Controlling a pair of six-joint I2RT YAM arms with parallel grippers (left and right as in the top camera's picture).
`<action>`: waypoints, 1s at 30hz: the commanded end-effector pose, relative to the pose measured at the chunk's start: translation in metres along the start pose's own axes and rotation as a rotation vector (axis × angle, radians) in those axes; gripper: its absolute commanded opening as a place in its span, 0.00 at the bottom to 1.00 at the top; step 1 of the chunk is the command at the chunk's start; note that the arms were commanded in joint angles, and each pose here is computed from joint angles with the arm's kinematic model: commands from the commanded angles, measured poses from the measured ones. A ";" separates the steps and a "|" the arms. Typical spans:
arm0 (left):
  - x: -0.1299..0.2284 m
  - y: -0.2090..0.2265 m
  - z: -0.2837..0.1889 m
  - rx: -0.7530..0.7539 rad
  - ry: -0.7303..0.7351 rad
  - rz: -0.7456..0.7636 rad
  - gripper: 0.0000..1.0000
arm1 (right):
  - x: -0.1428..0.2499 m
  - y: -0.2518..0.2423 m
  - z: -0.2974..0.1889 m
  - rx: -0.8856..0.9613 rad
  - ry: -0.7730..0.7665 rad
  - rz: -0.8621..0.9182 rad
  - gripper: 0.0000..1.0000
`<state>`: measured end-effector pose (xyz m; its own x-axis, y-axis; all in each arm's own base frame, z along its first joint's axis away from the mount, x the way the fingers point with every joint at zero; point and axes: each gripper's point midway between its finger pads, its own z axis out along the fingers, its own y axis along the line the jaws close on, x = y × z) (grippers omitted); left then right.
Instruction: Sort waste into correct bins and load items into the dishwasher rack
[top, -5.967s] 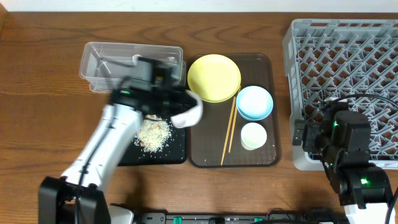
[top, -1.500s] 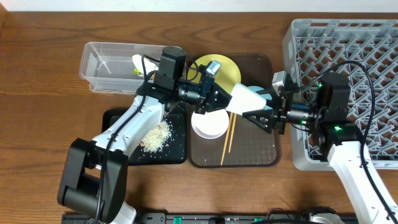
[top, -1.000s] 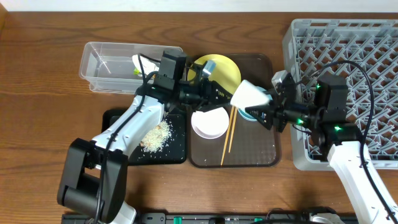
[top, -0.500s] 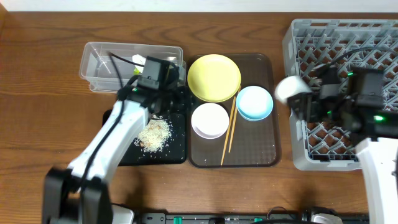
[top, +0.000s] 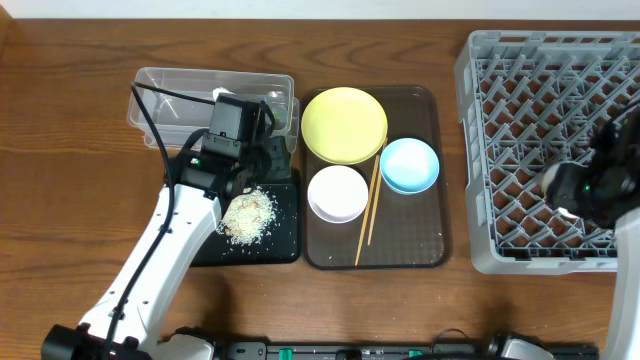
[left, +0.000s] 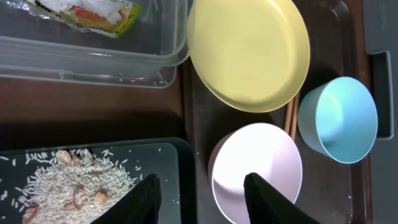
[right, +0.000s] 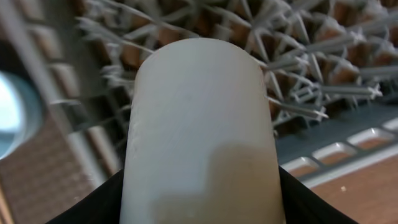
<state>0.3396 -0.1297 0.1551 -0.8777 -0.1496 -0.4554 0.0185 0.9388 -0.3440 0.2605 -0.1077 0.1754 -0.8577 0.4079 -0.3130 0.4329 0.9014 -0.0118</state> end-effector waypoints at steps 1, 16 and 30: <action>-0.005 0.003 -0.002 -0.020 -0.018 0.004 0.47 | -0.003 -0.019 0.013 0.057 0.046 0.061 0.14; -0.001 0.005 -0.002 -0.029 0.002 0.001 0.49 | 0.003 -0.031 0.077 0.075 0.238 0.092 0.57; 0.002 0.006 -0.002 -0.034 0.012 -0.001 0.53 | -0.020 0.000 0.056 -0.104 0.143 0.120 0.84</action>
<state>0.3346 -0.1257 0.1509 -0.8877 -0.1446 -0.4371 0.0055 0.9460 -0.3242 0.2725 -0.1338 0.1000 -0.8544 0.5131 -0.0820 0.5152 0.8571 -0.0045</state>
